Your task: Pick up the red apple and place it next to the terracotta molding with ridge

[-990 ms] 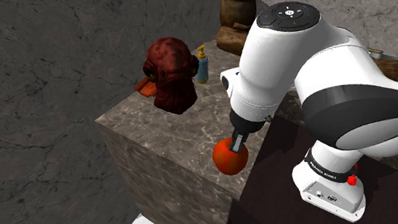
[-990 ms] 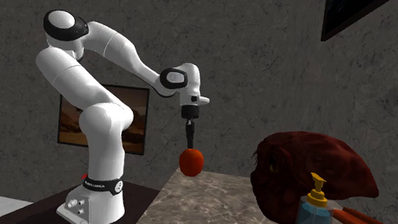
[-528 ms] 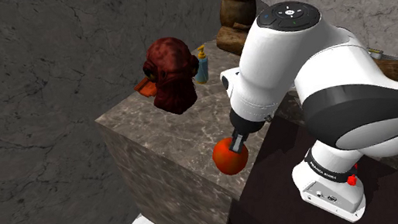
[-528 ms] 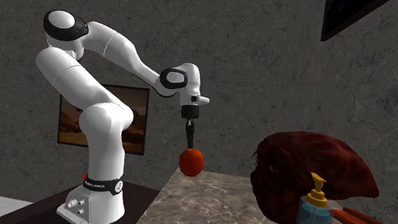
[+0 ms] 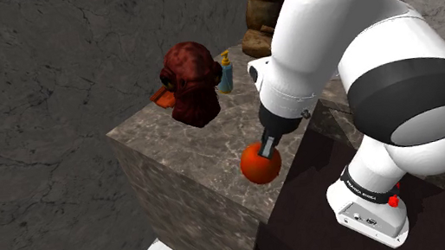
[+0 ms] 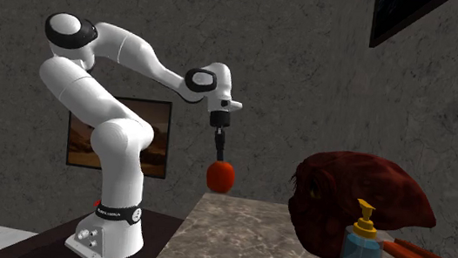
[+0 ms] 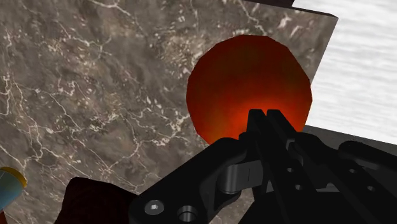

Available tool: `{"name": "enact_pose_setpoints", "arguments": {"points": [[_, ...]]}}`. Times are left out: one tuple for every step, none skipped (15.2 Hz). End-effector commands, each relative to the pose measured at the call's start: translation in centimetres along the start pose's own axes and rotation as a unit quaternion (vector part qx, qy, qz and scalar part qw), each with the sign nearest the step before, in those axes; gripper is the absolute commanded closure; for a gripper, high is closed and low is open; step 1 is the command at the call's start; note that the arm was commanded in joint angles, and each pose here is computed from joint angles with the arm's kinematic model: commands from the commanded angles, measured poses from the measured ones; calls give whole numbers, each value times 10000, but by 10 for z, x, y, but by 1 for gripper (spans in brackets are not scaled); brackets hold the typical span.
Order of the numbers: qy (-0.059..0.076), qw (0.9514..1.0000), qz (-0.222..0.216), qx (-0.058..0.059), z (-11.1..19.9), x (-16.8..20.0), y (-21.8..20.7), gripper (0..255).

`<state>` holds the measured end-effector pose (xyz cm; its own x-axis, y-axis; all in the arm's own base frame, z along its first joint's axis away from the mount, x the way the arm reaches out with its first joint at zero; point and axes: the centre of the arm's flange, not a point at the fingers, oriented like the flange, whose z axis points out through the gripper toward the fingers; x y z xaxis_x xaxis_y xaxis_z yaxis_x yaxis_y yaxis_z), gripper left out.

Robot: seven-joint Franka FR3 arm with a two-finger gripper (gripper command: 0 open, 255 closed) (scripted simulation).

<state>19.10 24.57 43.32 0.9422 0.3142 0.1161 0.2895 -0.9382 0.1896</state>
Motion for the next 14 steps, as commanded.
{"name": "enact_pose_setpoints", "arguments": {"points": [[-1, 10000, 1, -1, -11, 1, 2, 255], [-1, 10000, 1, -1, -16, 2, 3, 255], [-1, 10000, 1, -1, -21, 2, 4, 255], [-1, 10000, 1, -1, -26, 3, 5, 255], [-1, 10000, 1, -1, -31, 3, 6, 255], [-1, 10000, 1, -1, -36, 4, 7, 255], [-1, 10000, 1, -1, -42, 5, 8, 255], [-1, 10000, 1, -1, -47, 5, 9, 255], [-1, 10000, 1, -1, -52, 6, 10, 255], [-1, 10000, 1, -1, -57, 6, 11, 255], [-1, 10000, 1, -1, -62, 7, 12, 255], [-1, 10000, 1, -1, -67, 8, 13, 255], [-1, 10000, 1, -1, -72, 8, 14, 255], [-1, 10000, 1, -1, -78, 9, 15, 255]]}}
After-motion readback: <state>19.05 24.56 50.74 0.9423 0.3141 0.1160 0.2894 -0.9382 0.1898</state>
